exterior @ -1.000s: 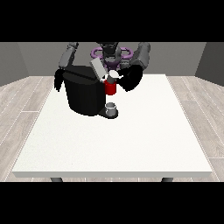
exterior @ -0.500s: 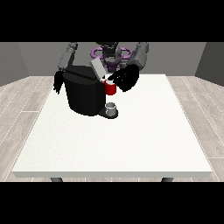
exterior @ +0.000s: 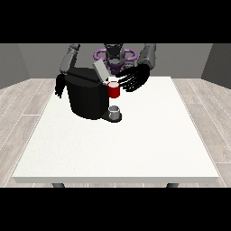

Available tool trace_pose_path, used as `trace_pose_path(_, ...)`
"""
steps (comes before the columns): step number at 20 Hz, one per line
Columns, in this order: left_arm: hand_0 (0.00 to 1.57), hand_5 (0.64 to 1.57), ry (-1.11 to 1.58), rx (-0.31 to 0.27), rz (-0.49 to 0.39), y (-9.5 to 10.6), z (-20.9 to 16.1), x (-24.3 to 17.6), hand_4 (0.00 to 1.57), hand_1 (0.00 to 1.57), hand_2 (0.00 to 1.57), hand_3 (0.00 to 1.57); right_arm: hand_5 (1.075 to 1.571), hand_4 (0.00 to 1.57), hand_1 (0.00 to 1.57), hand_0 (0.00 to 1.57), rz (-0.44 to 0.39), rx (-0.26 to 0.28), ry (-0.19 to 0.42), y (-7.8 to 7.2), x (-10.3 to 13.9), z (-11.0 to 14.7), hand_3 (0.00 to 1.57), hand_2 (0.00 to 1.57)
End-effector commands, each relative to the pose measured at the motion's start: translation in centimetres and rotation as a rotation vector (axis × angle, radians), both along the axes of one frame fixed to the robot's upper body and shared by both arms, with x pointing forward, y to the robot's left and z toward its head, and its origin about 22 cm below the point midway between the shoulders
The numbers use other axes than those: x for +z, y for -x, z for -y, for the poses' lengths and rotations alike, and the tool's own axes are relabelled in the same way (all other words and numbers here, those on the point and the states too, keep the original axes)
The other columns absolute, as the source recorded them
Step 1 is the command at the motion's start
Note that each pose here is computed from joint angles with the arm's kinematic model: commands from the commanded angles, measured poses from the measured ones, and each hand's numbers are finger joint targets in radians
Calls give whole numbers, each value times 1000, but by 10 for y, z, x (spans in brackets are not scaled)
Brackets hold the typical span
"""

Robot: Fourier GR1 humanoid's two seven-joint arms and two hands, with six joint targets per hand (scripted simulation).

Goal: Insert the coffee pod into the coffee machine and close the lid

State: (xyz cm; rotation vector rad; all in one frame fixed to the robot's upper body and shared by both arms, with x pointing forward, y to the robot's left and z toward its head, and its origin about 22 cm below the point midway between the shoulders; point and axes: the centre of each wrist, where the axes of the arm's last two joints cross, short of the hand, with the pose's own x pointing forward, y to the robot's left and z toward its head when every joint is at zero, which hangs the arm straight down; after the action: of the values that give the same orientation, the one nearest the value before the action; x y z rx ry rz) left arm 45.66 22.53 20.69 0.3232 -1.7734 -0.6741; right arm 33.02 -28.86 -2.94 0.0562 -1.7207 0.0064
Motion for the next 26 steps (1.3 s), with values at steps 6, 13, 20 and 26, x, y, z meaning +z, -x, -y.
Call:
trace_pose_path(6, 0, 1571, 307, -167, -120, 40, 14, -134, 0, 0, 0, 0, 1571, 201, 0, 0, -139, -186, -63, 68, -66, 53, 0, 0)
trace_pose_path(13, 0, 1571, 482, -147, -353, 113, -8, -250, 355, 0, 0, 0, 1571, 205, 0, 0, -257, -171, -67, 118, -98, 43, 0, 0)
trace_pose_path(20, 0, 1571, 538, -3, -497, 186, -75, -306, 234, 0, 0, 0, 1571, 0, 0, 0, -264, 9, 44, 135, -99, -19, 0, 0)
trace_pose_path(26, 0, 1571, 556, 154, -550, 223, -88, -331, 317, 0, 0, 0, 1571, 204, 0, 0, -160, 178, 36, 98, -38, -90, 0, 0)
